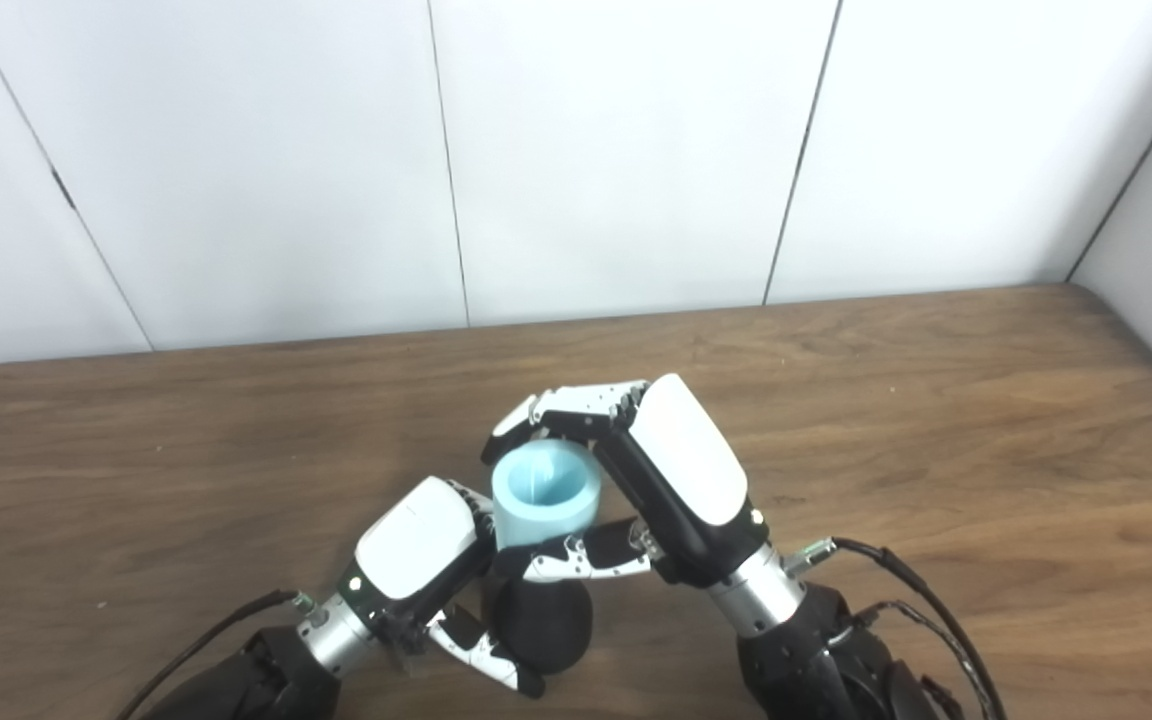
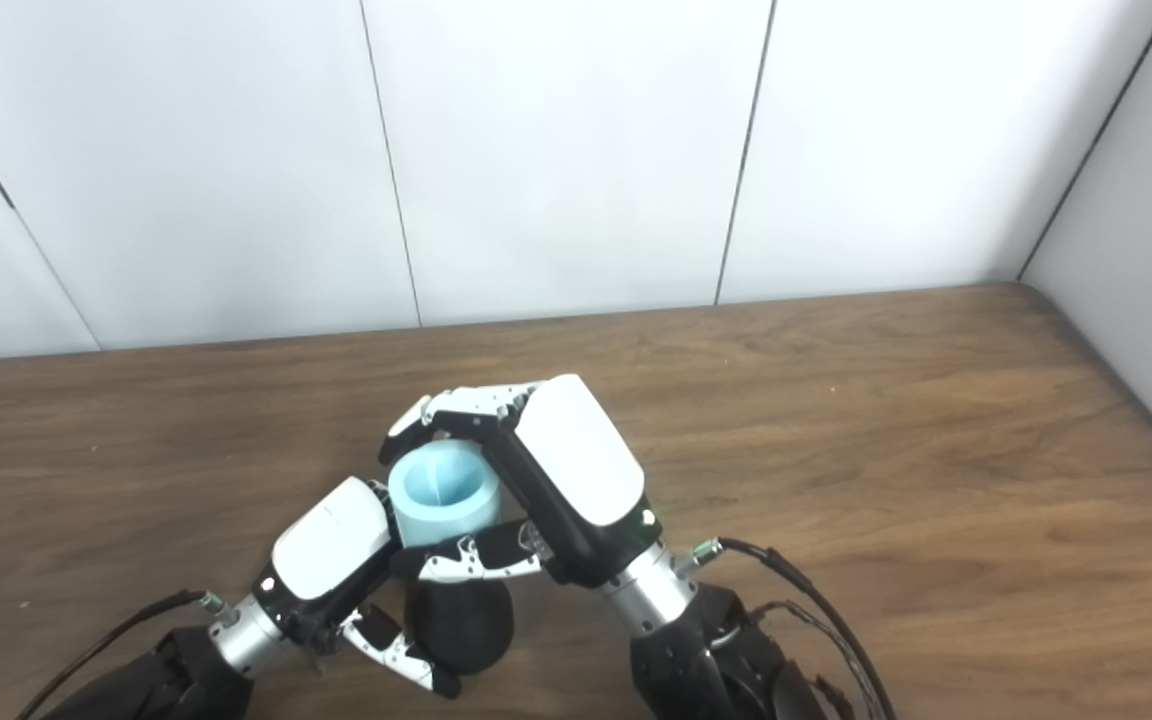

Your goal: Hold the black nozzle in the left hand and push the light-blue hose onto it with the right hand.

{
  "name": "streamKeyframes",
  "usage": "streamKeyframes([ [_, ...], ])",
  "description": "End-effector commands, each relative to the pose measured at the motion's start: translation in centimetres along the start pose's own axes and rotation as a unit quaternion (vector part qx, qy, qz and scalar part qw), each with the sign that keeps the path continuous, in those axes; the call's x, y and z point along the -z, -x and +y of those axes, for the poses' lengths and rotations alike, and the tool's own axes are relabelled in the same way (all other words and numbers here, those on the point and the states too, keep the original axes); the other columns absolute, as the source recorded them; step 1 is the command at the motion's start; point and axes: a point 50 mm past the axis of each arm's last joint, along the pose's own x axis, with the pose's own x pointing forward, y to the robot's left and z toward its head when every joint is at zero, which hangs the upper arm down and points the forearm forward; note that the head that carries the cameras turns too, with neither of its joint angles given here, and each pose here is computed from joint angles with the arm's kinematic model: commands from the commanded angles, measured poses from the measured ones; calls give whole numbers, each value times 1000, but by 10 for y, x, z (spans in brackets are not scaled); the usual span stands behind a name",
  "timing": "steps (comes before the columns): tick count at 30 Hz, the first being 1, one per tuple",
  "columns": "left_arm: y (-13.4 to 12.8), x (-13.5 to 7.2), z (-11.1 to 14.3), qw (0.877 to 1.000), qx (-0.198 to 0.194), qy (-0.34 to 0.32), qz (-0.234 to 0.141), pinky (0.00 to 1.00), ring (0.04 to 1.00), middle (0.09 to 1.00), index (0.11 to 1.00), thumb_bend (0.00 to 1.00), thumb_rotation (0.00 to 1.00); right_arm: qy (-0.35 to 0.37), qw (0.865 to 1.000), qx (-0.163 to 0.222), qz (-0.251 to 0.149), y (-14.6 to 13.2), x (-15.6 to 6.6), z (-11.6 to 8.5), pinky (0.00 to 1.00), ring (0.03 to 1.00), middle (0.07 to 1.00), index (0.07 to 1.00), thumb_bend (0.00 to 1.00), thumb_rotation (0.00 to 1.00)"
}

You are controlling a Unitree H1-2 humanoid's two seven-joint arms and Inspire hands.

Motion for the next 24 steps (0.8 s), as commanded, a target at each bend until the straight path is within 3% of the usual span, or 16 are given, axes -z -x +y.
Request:
streamKeyframes([
  [1, 30, -40, -69, 995, 41, 84, 22, 150, 207, 472, 479, 524, 0, 20, 999, -48, 14, 8, 6, 11, 258, 376, 505, 535, 510, 0],
  [8, 30, -40, -69, 996, 37, 82, 22, 137, 189, 471, 479, 525, 0, 6, 998, -56, 12, 11, 3, 16, 229, 366, 498, 540, 508, 0],
  [16, 30, -39, -69, 995, 41, 82, 23, 147, 203, 472, 479, 524, 0, 5, 997, -74, 5, 17, -4, 17, 287, 376, 491, 542, 510, 0],
  [24, 30, -40, -68, 995, 44, 86, 24, 131, 180, 471, 479, 525, 0, 10, 997, -73, -8, 23, -7, 18, 255, 349, 460, 550, 507, 0],
])
